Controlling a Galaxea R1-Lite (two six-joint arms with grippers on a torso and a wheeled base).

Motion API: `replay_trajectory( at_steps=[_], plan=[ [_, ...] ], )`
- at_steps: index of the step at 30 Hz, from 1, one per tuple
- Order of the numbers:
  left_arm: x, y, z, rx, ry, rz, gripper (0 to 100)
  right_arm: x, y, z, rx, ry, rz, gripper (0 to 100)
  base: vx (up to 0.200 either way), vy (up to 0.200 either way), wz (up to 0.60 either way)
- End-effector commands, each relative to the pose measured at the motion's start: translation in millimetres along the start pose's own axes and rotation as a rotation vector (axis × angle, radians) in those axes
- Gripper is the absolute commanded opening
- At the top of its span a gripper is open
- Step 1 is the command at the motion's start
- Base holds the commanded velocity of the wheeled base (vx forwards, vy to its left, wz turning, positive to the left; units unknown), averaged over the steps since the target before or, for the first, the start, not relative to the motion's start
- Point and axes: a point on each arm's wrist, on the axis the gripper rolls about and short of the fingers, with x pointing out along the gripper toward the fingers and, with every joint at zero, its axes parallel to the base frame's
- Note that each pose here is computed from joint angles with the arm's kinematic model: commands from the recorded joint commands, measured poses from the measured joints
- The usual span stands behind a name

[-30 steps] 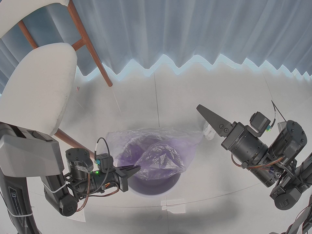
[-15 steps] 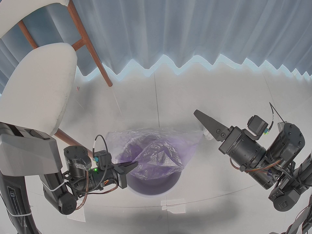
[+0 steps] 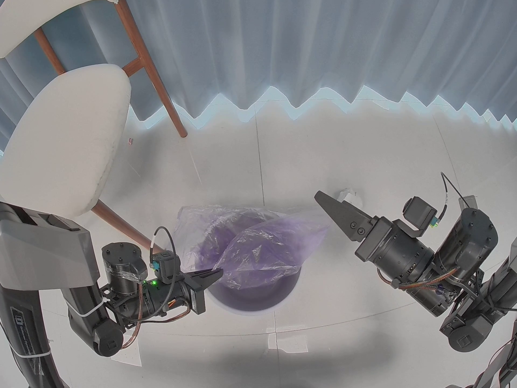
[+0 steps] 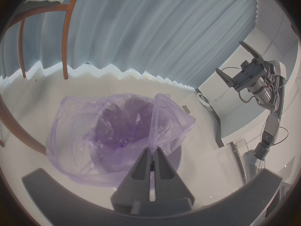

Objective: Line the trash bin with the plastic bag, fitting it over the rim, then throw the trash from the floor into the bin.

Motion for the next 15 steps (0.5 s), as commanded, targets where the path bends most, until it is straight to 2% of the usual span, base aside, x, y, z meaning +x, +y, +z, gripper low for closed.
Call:
replay_trajectory(
  at_steps=[1, 7, 12, 15],
  plan=[
    [-1.6, -2.1, -4.8, -0.005, 0.022, -0.001, 0, 0.9, -0.3, -0.3, -0.002, -0.008, 0.005, 100, 0.0, 0.0, 0.0],
    [-4.7, -4.7, -18.1, 0.048, 0.08, -0.006, 0, 0.9, -0.3, -0.3, -0.002, -0.008, 0.005, 100, 0.0, 0.0, 0.0],
    [-13.1, -23.7, -35.8, 0.11, 0.174, -0.074, 0, 0.8, -0.7, -0.9, -0.002, -0.006, 0.003, 100, 0.0, 0.0, 0.0],
    [-16.1, -25.4, -43.2, 0.11, 0.21, -0.079, 0, 1.3, -1.5, -2.0, 0.001, -0.002, 0.001, 100, 0.0, 0.0, 0.0]
  ],
)
